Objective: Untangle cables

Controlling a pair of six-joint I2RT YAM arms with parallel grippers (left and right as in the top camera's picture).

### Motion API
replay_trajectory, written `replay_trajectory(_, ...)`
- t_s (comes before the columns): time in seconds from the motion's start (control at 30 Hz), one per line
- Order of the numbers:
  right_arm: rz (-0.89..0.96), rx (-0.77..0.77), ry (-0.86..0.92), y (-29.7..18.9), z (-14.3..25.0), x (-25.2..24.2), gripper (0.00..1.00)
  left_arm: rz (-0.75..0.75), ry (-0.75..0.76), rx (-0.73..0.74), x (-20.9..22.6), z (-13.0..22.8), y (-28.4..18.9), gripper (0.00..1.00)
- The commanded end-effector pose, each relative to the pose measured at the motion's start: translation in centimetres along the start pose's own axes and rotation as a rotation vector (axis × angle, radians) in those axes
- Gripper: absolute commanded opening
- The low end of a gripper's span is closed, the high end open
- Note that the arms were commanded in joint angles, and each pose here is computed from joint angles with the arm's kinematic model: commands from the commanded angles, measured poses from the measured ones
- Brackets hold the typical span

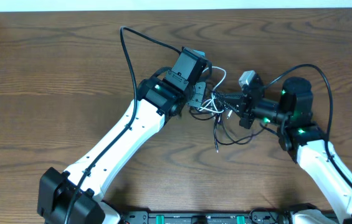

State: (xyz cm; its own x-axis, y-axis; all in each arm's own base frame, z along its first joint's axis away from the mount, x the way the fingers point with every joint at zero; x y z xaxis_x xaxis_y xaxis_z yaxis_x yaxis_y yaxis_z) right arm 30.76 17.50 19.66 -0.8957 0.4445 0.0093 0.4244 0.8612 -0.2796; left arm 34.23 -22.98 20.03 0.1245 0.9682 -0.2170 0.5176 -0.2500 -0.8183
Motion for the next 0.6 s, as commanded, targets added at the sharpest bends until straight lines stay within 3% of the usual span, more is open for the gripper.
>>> replay_trajectory(0.0,-0.024,-0.051,-0.024,-0.9,-2.0,0.8,0.01,-0.058,-0.03,0.017,1.0,0.4,1.0,0.08)
replay_trajectory(0.23,0.003,-0.122,-0.121,-1.4,-4.3,0.6,0.01,-0.04,-0.024,0.106,0.7,2.1,2.9,0.08)
replay_trajectory(0.57,0.082,-0.058,-0.072,-1.4,-2.9,-0.6,0.01,-0.05,-0.022,0.14,0.8,2.8,4.0,0.08)
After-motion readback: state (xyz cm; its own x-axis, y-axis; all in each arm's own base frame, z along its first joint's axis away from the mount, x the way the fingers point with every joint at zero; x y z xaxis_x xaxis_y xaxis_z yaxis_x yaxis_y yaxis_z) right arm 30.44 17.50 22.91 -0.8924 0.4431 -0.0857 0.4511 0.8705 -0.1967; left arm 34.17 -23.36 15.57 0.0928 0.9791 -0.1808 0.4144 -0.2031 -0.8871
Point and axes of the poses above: each gripper's point midway between its finger pads, its own y axis out along the fingers, its own x axis along the line the jaws close on, z = x × y, the point moved 2 cm from there along -y, back along the fingers, and after that the axes turned 13 degrees about -y, right-handed, at the moved point
